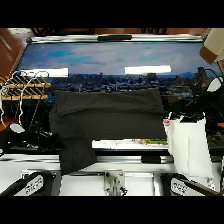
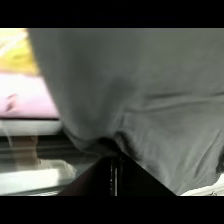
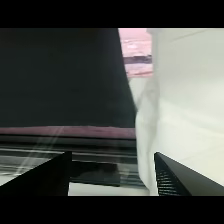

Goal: Fold the shirts.

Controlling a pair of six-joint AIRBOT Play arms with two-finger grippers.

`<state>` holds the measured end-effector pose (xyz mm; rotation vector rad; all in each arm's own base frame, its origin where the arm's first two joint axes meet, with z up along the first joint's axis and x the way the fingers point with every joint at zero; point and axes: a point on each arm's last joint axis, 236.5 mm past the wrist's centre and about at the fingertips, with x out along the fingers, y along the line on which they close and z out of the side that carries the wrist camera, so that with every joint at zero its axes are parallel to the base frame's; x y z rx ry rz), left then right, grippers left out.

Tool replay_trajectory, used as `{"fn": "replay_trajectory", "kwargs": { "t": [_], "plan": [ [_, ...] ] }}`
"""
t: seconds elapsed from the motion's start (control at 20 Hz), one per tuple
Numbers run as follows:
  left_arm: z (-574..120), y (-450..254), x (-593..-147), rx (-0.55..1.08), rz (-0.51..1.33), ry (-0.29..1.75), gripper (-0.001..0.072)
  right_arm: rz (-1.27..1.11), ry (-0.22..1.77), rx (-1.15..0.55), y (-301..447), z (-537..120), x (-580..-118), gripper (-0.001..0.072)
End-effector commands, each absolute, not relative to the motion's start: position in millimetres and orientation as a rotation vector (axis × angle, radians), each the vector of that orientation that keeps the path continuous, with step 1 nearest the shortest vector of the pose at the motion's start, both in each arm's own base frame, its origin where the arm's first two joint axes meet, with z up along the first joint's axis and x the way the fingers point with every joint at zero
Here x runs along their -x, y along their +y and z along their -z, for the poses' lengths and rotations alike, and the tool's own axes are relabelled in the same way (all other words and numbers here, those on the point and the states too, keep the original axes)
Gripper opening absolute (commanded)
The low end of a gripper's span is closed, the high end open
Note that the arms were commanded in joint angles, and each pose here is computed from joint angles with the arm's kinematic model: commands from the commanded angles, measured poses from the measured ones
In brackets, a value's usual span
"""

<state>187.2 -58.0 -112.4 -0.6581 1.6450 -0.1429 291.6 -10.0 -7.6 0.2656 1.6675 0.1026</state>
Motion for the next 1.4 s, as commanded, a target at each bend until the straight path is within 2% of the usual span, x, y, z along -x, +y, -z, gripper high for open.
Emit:
{"fn": "replay_trajectory", "kwargs": {
  "t": [0.0,0.3,0.75,1.35],
  "plan": [
    [114.3,-60.6,-193.3,0.66,0.141,1.61,0.0028,-0.205,1.713,-0.357,19.5,34.9,-271.6,0.0631],
    [110.5,-59.8,-195.7,0.654,0.141,1.59,0.0028,-0.19,1.657,-0.284,36.2,76.7,-277.1,0.0631],
    [108.9,-59.6,-196.4,0.651,0.142,1.583,0.0029,-0.103,1.777,-0.171,13.7,93.3,-256.6,0.0631],
    [108.9,-59.5,-196.6,0.651,0.142,1.582,0.0028,-0.111,1.757,-0.266,30.7,108.9,-253.4,0.0631]
  ]
}}
